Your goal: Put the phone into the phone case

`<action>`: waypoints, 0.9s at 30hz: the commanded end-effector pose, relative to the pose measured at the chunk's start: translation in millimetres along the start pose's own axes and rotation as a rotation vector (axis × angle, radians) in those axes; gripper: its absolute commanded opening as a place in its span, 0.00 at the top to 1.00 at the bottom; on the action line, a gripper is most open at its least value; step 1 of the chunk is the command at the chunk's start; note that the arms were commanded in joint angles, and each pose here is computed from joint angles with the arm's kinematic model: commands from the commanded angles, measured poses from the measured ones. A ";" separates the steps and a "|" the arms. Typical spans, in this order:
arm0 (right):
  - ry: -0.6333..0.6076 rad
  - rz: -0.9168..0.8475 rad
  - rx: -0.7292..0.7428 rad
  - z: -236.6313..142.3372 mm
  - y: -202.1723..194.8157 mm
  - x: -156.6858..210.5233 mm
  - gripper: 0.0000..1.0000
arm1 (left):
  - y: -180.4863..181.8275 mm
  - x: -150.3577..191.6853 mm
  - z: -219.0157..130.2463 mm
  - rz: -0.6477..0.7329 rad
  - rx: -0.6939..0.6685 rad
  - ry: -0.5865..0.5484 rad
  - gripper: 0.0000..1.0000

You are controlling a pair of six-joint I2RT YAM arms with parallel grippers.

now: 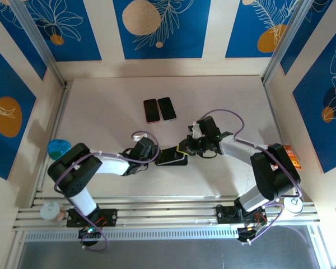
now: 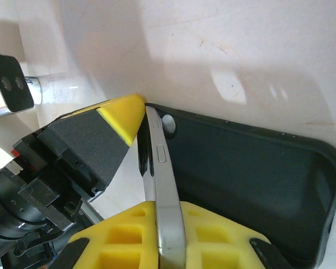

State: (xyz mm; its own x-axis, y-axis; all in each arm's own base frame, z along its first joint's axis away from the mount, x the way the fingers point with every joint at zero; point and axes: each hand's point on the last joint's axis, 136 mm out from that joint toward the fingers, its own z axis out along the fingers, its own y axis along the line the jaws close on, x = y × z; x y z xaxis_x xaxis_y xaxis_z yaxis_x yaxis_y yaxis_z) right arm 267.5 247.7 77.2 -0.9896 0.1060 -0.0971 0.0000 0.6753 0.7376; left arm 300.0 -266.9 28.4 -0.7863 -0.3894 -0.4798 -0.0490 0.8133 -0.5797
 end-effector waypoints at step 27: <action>0.087 0.035 0.247 35.5 -60.4 47.4 1.00 | -16.0 8.4 -1.3 -0.030 0.095 0.038 0.74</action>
State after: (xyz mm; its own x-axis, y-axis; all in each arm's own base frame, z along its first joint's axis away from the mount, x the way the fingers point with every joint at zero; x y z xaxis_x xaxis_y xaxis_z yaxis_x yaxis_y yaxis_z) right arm 265.9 259.6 70.1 -0.9853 0.1070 -0.1333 -0.0223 0.6926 0.7210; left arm 309.0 -261.7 29.3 -0.7598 -0.4247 -0.4922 -0.0647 0.8027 -0.5928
